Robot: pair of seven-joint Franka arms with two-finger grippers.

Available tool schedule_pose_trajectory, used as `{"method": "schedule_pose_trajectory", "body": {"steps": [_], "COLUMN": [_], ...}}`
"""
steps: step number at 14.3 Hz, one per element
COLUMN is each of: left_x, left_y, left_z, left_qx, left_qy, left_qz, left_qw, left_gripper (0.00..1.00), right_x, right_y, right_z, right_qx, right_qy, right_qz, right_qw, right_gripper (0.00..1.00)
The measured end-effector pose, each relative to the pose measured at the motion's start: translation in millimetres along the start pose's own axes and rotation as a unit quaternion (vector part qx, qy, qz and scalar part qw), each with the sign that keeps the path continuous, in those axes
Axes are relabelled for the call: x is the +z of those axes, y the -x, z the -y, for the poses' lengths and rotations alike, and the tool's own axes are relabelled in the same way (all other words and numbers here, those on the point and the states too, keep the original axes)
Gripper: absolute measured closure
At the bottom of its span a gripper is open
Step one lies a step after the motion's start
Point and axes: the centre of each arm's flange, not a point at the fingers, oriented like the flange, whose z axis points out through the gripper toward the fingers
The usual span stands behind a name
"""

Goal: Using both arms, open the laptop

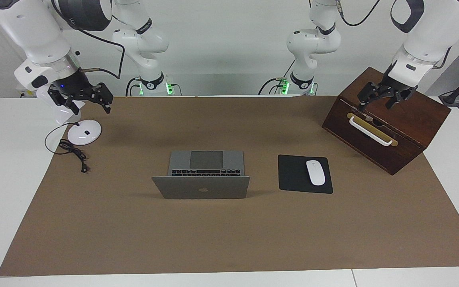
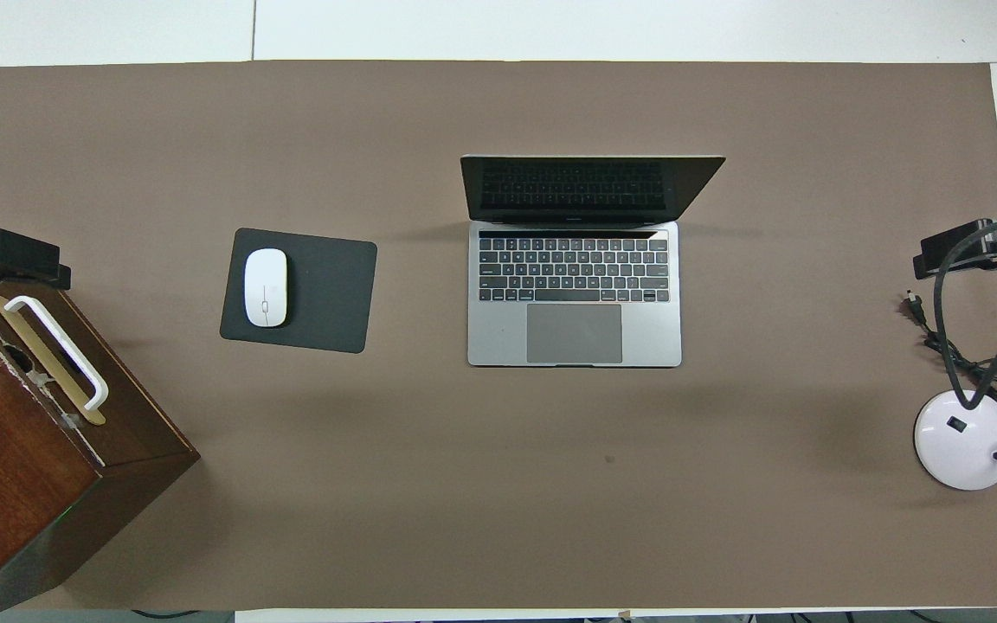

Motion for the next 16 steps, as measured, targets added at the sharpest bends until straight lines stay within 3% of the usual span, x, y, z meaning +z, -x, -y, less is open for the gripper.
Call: {"method": "schedule_pose_trajectory", "body": {"steps": [16], "left_x": [0.2], "left_y": [0.2], "left_z": [2.0], "left_qx": [-0.002], "left_qy": [0.0], "left_qz": [0.001], "left_qw": [1.0], "left_gripper": [0.0], "right_x": [-3.6], "right_y": [0.2], "right_z": [-4.3], "right_qx": [0.002], "right_qy": [0.014], "right_qz": [-0.003], "right_qw": [1.0], "right_gripper": [0.0]}}
